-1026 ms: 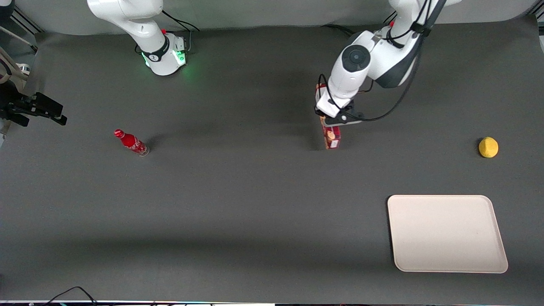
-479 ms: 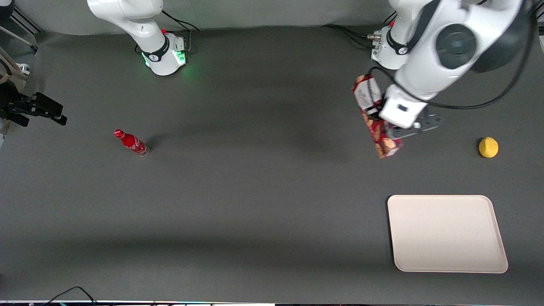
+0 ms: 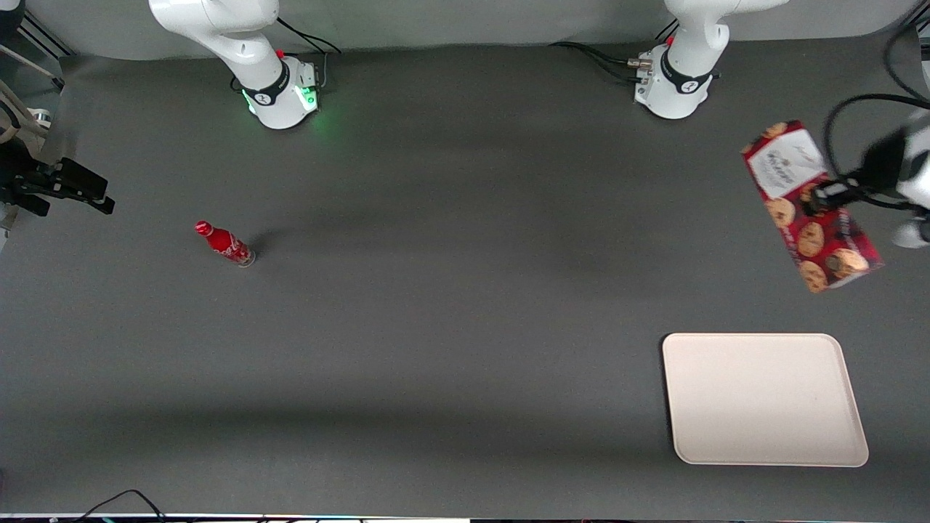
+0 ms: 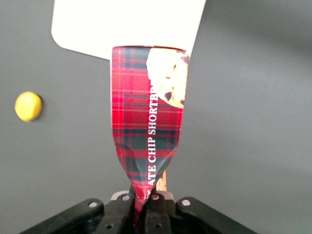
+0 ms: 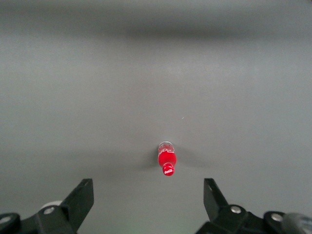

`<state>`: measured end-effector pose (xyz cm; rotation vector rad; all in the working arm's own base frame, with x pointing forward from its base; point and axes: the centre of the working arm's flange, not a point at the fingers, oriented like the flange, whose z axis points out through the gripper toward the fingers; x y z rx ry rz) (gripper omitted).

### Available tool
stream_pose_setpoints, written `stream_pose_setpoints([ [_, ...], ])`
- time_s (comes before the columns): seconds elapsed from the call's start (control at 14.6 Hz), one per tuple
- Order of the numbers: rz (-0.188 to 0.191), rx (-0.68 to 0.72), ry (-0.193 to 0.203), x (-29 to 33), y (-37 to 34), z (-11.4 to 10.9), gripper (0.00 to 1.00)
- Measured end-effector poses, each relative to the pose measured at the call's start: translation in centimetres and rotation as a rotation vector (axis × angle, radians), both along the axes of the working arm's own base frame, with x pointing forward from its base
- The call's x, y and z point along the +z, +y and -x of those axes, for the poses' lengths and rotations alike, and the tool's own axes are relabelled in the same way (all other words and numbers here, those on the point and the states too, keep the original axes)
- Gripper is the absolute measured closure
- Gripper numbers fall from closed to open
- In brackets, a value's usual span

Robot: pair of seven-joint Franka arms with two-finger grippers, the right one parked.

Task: Place red cookie box on tray
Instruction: 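Lift the held box and carry it toward the white tray, then lower the box onto the white tray and open the left gripper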

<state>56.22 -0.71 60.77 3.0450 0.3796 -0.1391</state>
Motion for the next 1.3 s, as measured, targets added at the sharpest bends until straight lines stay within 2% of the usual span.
stream_pose_setpoints([
  [0.14, -0.022, -0.027, -0.001, -1.3, 4.9, -2.5, 0.95],
  [0.27, -0.075, -0.073, 0.011, -4.5, 8.6, -6.1, 0.95],
  [0.48, -0.133, -0.117, 0.008, -12.2, 13.6, -11.6, 0.95],
  [0.68, -0.165, -0.21, -0.001, -20.9, 16.1, -15.3, 0.95],
  [0.96, -0.174, -0.354, -0.041, -30.2, 19.7, -17.2, 0.95],
  [1.09, -0.16, -0.35, -0.06, -34.0, 21.2, -17.5, 0.95],
  [1.3, -0.14, -0.326, -0.088, -36.5, 22.0, -18.2, 0.95],
])
